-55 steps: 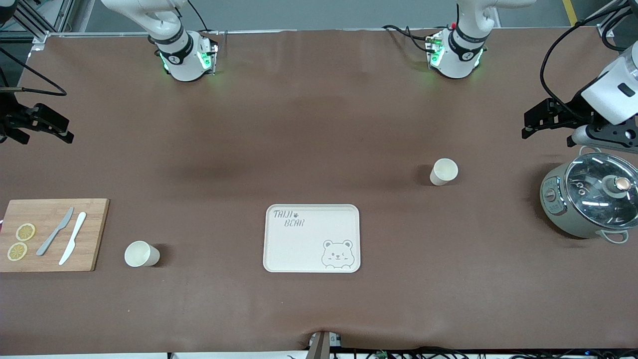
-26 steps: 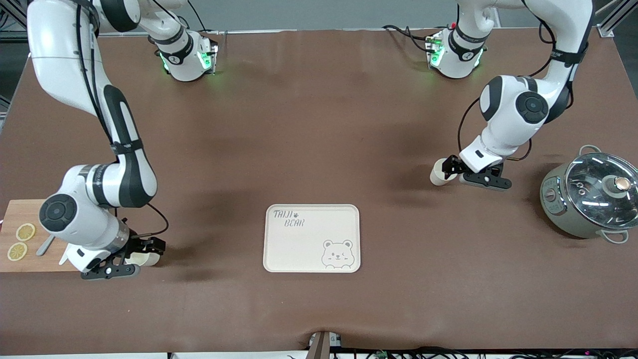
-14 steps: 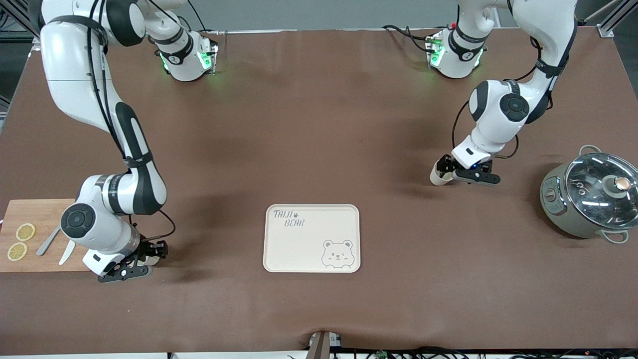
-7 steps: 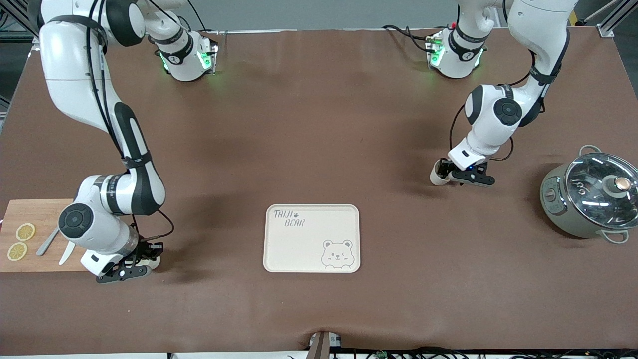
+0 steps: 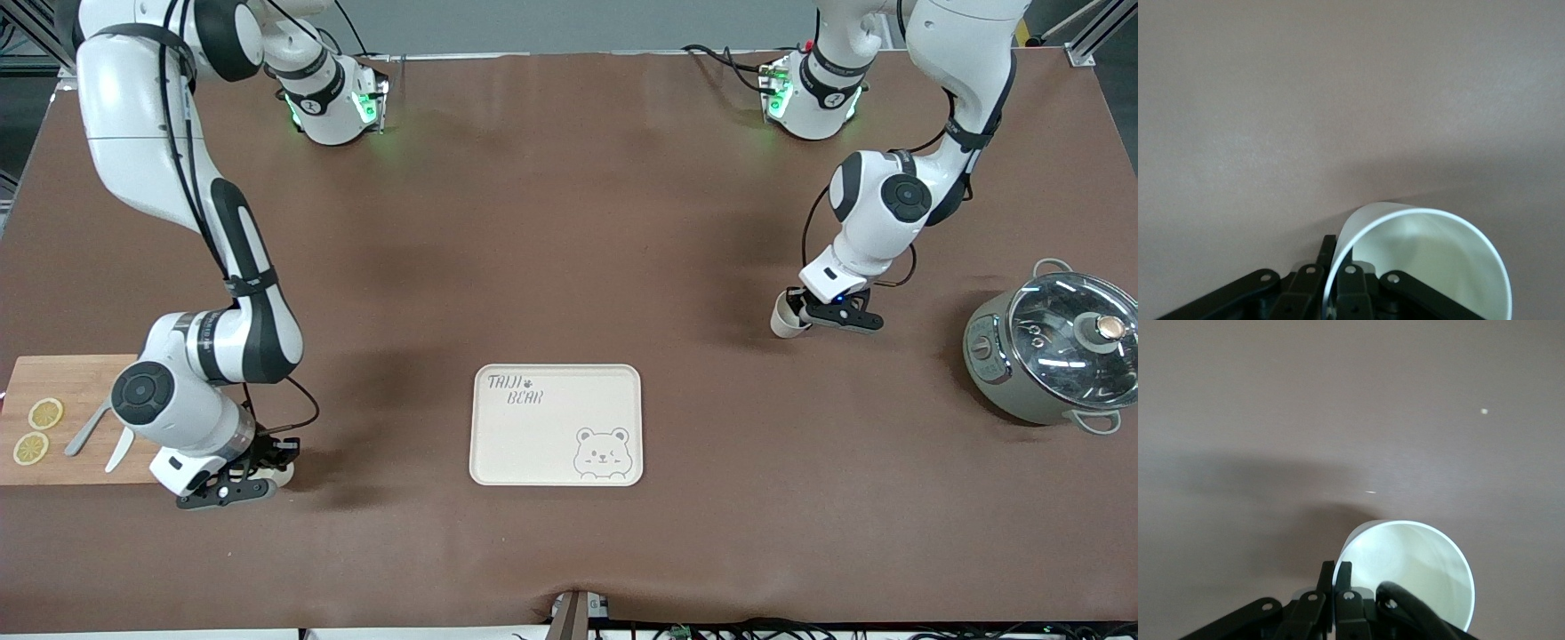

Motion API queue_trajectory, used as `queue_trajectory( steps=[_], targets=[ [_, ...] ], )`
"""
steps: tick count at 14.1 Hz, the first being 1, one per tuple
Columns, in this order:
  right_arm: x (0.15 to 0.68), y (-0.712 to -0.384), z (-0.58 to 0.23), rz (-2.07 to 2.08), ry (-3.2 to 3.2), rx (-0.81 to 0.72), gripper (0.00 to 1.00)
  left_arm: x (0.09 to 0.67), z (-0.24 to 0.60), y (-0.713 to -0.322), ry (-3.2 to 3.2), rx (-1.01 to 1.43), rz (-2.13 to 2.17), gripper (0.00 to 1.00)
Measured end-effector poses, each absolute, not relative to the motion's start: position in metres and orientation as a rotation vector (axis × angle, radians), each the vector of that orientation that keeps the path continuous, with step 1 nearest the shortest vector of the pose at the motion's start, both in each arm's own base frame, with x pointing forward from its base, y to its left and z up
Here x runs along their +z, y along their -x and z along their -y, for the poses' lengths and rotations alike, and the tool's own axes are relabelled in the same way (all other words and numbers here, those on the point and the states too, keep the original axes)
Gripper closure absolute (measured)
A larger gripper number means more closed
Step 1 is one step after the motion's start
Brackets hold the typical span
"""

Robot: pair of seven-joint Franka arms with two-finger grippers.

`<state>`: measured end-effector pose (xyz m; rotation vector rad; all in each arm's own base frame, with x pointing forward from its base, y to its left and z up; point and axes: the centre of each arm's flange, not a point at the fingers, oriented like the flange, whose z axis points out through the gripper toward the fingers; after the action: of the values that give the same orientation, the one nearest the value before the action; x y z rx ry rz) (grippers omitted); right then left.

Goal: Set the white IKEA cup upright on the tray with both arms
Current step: 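Carry both white cups over the bear tray with both grippers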

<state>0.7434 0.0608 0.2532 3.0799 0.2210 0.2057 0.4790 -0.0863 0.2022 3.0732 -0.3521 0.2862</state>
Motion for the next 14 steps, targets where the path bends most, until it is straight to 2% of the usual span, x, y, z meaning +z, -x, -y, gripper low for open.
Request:
queue_trajectory(
  steps=[4, 6, 11, 14],
  targets=[
    [0.274, -0.742, -0.124, -0.108, -3.102, 0.164, 0.97, 0.222, 0.094, -0.502, -3.063, 0.345, 0.318, 0.96],
    [0.285, -0.739, -0.153, -0.049, -3.11, 0.162, 0.97, 0.241, 0.113, -0.523, -3.06, 0.279, 0.282, 0.96],
    [0.293, -0.719, -0.24, 0.193, -3.134, 0.177, 0.97, 0.338, 0.223, -0.582, -3.082, 0.009, 0.111, 0.96],
    [0.295, -0.708, -0.276, 0.326, -3.161, 0.172, 0.97, 0.363, 0.286, -0.608, -3.15, -0.043, 0.028, 0.96]
  ],
)
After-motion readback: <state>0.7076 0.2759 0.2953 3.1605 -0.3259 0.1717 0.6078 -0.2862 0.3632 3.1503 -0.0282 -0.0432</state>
